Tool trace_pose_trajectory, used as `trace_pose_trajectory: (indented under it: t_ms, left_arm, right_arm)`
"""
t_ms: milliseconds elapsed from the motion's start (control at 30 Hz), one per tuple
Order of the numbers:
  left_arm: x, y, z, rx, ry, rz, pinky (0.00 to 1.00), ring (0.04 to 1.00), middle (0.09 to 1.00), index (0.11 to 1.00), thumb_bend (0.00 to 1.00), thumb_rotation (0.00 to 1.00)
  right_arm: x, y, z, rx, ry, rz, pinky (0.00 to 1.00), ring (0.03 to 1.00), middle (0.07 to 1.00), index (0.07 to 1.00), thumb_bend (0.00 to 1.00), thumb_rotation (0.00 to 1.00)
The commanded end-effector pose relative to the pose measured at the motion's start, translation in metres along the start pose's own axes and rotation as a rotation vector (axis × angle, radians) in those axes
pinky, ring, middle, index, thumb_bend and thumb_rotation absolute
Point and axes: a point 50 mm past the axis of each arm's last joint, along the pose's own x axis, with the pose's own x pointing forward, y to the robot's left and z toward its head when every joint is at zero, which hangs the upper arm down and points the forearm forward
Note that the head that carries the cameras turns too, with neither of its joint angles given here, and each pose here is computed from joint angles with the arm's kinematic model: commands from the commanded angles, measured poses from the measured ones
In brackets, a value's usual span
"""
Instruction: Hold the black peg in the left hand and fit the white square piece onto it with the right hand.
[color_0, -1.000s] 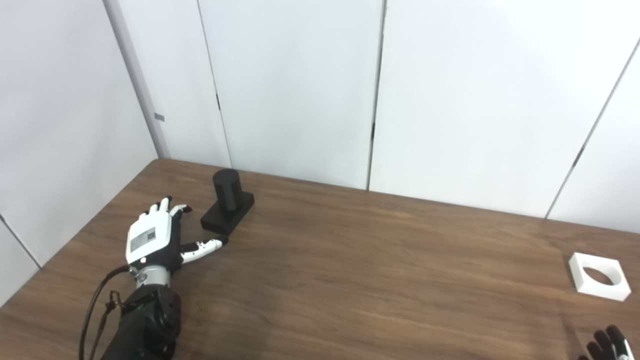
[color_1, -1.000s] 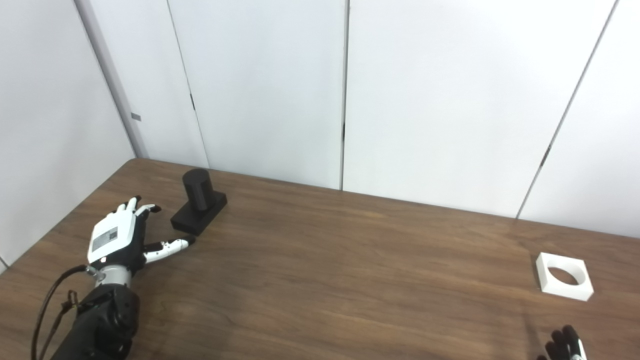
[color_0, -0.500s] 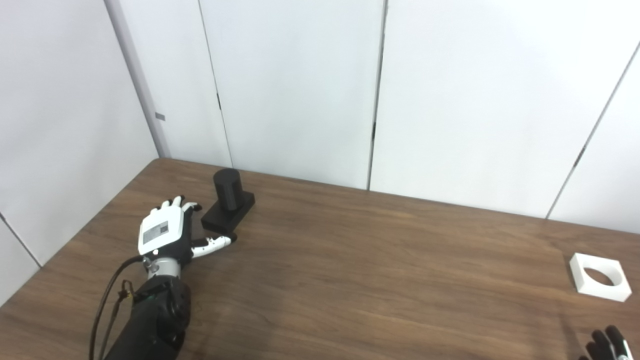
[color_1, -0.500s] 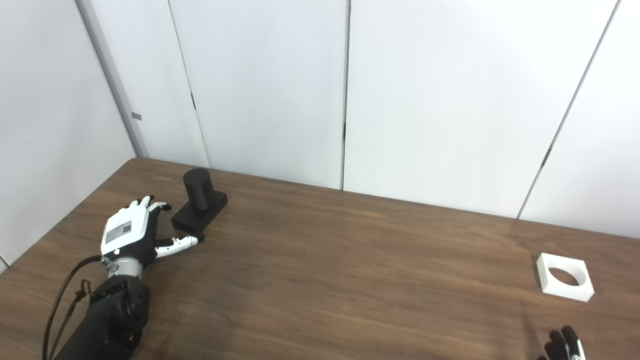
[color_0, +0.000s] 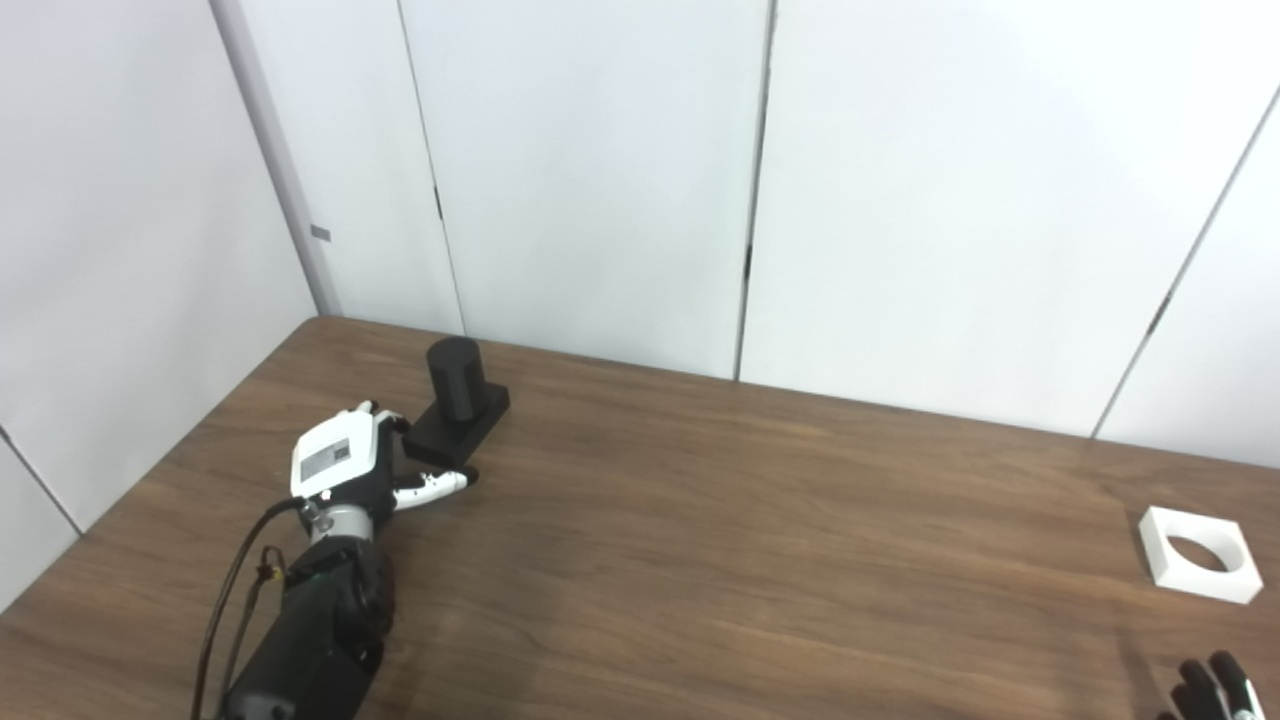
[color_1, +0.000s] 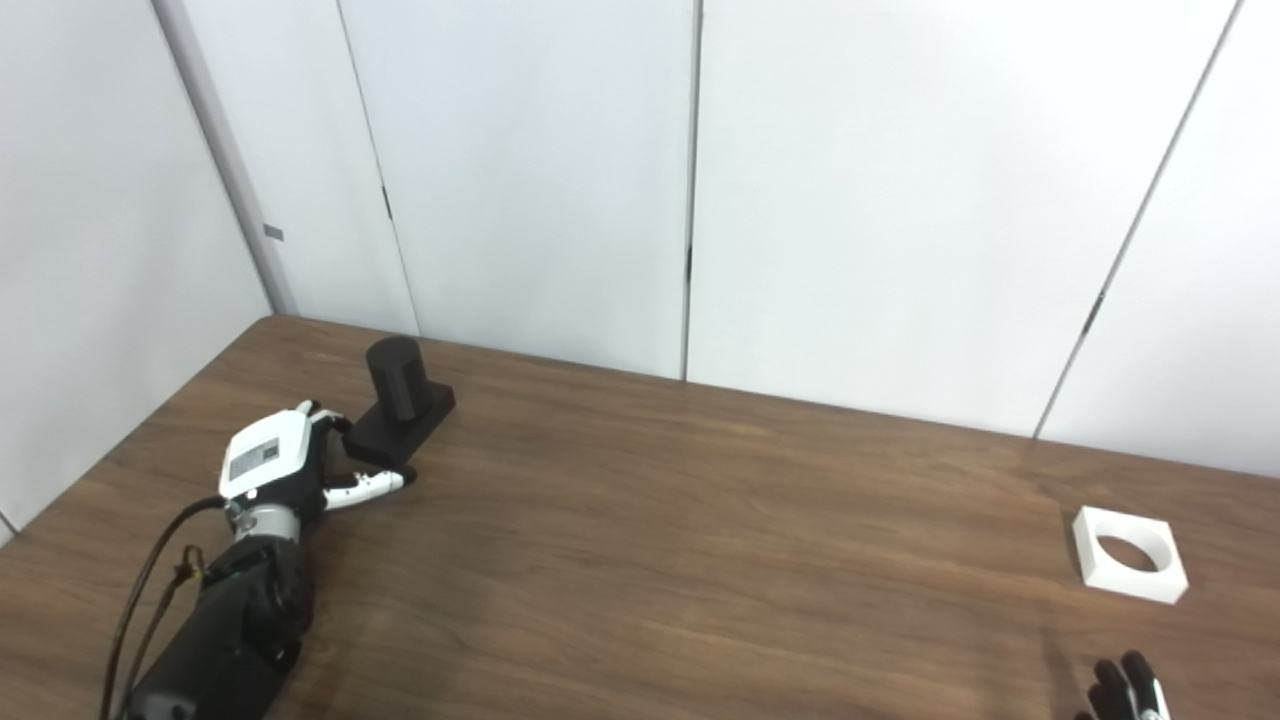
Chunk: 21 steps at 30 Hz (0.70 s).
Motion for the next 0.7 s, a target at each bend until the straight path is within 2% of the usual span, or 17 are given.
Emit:
trace_pose_trajectory:
  t_ms: [0,300,667]
  left_arm:
    - [0.017,0.026,0.012,0.009,-0.021,0.101,0.97,0.969,0.952,0.777,0.94,0.63]
    - [0.021,0.027,0.020,0.015,-0.019,0.095,0.99,0.968,0.943,0.773,0.94,0.64]
    - [0.026,0.026,0.025,0.024,-0.012,0.117,0.94,0.924,0.882,0.725,0.90,0.64]
  right_arm:
    - [-0.001,0.009,-0.001,0.027,0.001,0.002,1.00,1.000,0.984,1.000,0.71,1.00]
    - [-0.002,0.009,0.001,0.030,0.003,0.003,1.00,1.000,0.981,1.000,0.71,1.00]
    - [-0.002,0.011,0.001,0.024,0.007,0.001,1.00,1.000,0.989,1.000,0.71,1.00]
